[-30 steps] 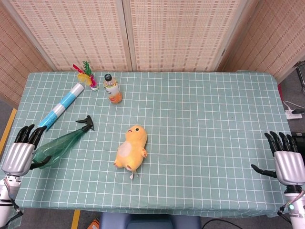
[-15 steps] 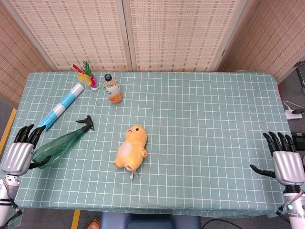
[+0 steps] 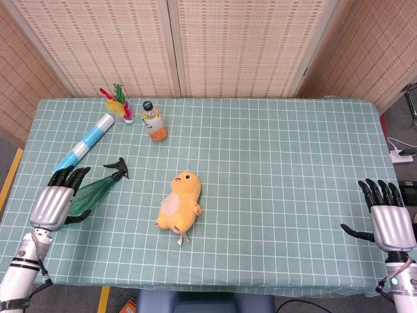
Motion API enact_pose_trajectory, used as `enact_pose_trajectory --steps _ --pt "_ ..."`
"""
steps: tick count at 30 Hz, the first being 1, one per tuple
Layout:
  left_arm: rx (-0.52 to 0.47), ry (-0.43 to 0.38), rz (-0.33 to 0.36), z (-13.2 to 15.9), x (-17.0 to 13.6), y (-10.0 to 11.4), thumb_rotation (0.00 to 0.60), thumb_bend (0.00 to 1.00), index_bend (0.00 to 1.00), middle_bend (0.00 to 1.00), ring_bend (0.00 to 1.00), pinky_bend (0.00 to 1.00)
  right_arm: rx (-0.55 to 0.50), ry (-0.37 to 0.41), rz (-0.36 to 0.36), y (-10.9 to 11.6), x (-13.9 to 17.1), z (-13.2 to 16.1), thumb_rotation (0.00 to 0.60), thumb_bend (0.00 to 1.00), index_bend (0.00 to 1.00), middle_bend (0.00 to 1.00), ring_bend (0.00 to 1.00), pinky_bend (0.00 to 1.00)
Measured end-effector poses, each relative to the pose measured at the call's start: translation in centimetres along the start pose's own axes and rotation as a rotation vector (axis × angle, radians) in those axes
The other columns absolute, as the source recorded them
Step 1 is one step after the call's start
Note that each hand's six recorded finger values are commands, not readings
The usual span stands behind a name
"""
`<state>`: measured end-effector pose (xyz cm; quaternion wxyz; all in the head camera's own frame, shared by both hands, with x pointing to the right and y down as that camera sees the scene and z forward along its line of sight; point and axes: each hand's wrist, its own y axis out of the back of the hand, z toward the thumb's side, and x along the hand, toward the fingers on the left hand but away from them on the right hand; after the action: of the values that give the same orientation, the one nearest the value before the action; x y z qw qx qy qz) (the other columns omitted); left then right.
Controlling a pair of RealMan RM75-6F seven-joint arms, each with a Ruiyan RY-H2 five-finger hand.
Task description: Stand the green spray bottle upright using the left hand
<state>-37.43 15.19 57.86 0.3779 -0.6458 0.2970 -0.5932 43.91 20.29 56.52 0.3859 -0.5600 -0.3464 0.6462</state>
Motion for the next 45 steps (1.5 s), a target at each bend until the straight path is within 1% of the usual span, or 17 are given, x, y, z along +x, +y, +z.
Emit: enact_pose_trajectory --steps 2,4,5,7,9,11,16,19,23,26,31,37,41,45 --pt "0.062 0.029 -0.017 1.0 1.2 0.5 0.6 0.18 0.07 0.14 0.07 0.12 -0.007 0.0 0.005 0.0 0.0 -0.1 0.6 0.0 0.1 0.06 0.0 0.0" --pt "0.118 0.074 -0.034 1.9 2.6 0.9 0.6 0.19 0.13 0.21 0.15 0.16 -0.014 -0.001 0.009 0.0 0.0 -0.2 0.6 0.0 0.1 0.06 0.0 0.0" --pt "0.139 0.096 -0.041 2.3 3.3 1.0 0.6 0.2 0.17 0.26 0.21 0.2 -0.016 -0.002 0.009 0.0 -0.1 -0.3 0.6 0.0 0.1 0.06 0.0 0.0" --pt "0.179 0.143 -0.058 3.7 5.0 0.9 0.6 0.22 0.22 0.32 0.29 0.28 -0.017 0.002 0.004 0.1 0.0 -0.3 0.6 0.0 0.1 0.06 0.0 0.0" --pt "0.198 0.182 -0.072 5.0 6.4 0.3 0.6 0.23 0.21 0.33 0.3 0.31 -0.012 0.01 -0.003 0.2 0.0 -0.4 0.6 0.0 0.1 0.06 0.0 0.0" --pt "0.201 0.247 -0.091 5.9 7.6 -0.8 0.6 0.23 0.19 0.33 0.3 0.31 -0.015 0.011 -0.002 0.1 0.0 -0.4 0.6 0.0 0.1 0.06 0.0 0.0" --pt "0.209 0.443 -0.163 6.3 9.5 -2.6 0.6 0.22 0.17 0.32 0.3 0.28 -0.028 0.006 0.01 0.0 0.0 -0.6 0.6 0.0 0.1 0.06 0.0 0.0" --pt "0.219 0.505 -0.181 7.1 10.2 -2.4 0.6 0.21 0.14 0.31 0.28 0.26 -0.027 0.005 0.018 0.0 -0.1 -0.5 0.6 0.0 0.1 0.06 0.0 0.0" --pt "0.17 0.524 -0.197 8.3 10.5 -2.1 0.6 0.17 0.11 0.27 0.25 0.22 -0.027 0.007 0.019 0.0 -0.1 -0.4 0.6 0.0 0.1 0.06 0.0 0.0" --pt "0.151 0.528 -0.215 9.0 10.6 -2.4 0.6 0.17 0.08 0.25 0.21 0.19 -0.031 0.006 0.022 0.0 -0.1 -0.4 0.6 0.0 0.1 0.06 0.0 0.0" --pt "0.134 0.544 -0.273 9.7 10.4 -3.6 0.6 0.17 0.05 0.23 0.18 0.17 -0.037 0.005 0.029 -0.1 -0.1 -0.5 0.6 0.0 0.1 0.06 0.0 0.0" --pt "0.133 0.549 -0.301 10.2 10.8 -5.0 0.6 0.17 0.05 0.23 0.18 0.16 -0.045 0.004 0.034 -0.1 -0.1 -0.5 0.6 0.0 0.1 0.06 0.0 0.0" --pt "0.139 0.543 -0.294 10.4 11.2 -5.3 0.6 0.17 0.06 0.2 0.15 0.11 -0.049 0.004 0.035 -0.1 -0.1 -0.5 0.6 0.0 0.1 0.06 0.0 0.0" --pt "0.153 0.545 -0.24 10.3 12.1 -5.2 0.6 0.17 0.08 0.2 0.15 0.12 -0.054 -0.008 0.041 -0.1 -0.1 -0.7 0.6 0.0 0.1 0.06 0.0 0.0"
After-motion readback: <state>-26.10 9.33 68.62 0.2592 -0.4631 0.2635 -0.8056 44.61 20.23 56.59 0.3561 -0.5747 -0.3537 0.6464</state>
